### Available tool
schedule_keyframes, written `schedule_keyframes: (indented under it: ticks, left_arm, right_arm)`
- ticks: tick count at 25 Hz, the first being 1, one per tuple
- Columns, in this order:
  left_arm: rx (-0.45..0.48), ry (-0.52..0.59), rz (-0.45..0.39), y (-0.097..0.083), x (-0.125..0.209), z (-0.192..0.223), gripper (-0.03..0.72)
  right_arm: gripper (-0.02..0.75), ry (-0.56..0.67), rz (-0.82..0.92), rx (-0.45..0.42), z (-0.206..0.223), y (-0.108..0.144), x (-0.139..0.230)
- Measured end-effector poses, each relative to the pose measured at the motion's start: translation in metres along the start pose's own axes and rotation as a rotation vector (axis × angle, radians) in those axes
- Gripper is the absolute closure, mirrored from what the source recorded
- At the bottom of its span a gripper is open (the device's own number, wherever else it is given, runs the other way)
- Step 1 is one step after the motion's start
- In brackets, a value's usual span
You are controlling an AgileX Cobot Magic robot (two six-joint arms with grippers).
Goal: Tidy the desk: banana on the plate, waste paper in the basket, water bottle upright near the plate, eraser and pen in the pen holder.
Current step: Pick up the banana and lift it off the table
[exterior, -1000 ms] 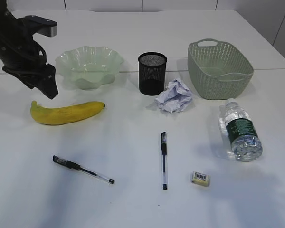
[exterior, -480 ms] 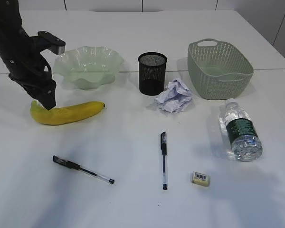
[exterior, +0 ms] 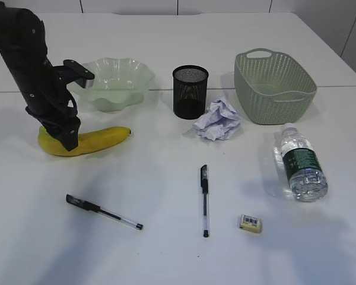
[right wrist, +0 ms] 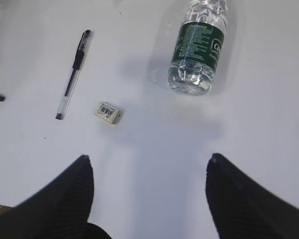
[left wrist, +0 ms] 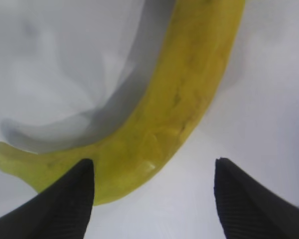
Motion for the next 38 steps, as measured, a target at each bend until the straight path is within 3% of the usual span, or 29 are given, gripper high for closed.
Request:
schedule_keyframes:
  ticks: [16,27,38]
  left_arm:
    - [0.019,0.029,-0.001,0.006,-0.011,0.033,0.158]
    - [0.059,0.054,-0.003,-0.003,-0.01,0.034,0.371]
    - [0.149,0.093,-0.035,-0.013,-0.008,0.029,0.389]
  right_arm:
    - [0.216,0.041,-0.001,-0.013,0.0,0.002,0.005]
    - [0.216,0.043,-0.001,-0.013,0.0,0.002,0.005]
    - [0.216,0.045,-0.001,-0.014,0.0,0.002,0.005]
Point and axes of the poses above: a point on each arm's last joint axis where the gripper is mounted, z pointing out along that axis toward the gripper, y along the wrist's bending axis when the last joint is at zero, x = y × z, the point moved 3 cm from there along z, pointing out along that axis toward the gripper, and after that the axes turned 4 degrees about -z, right-handed, at the moved point
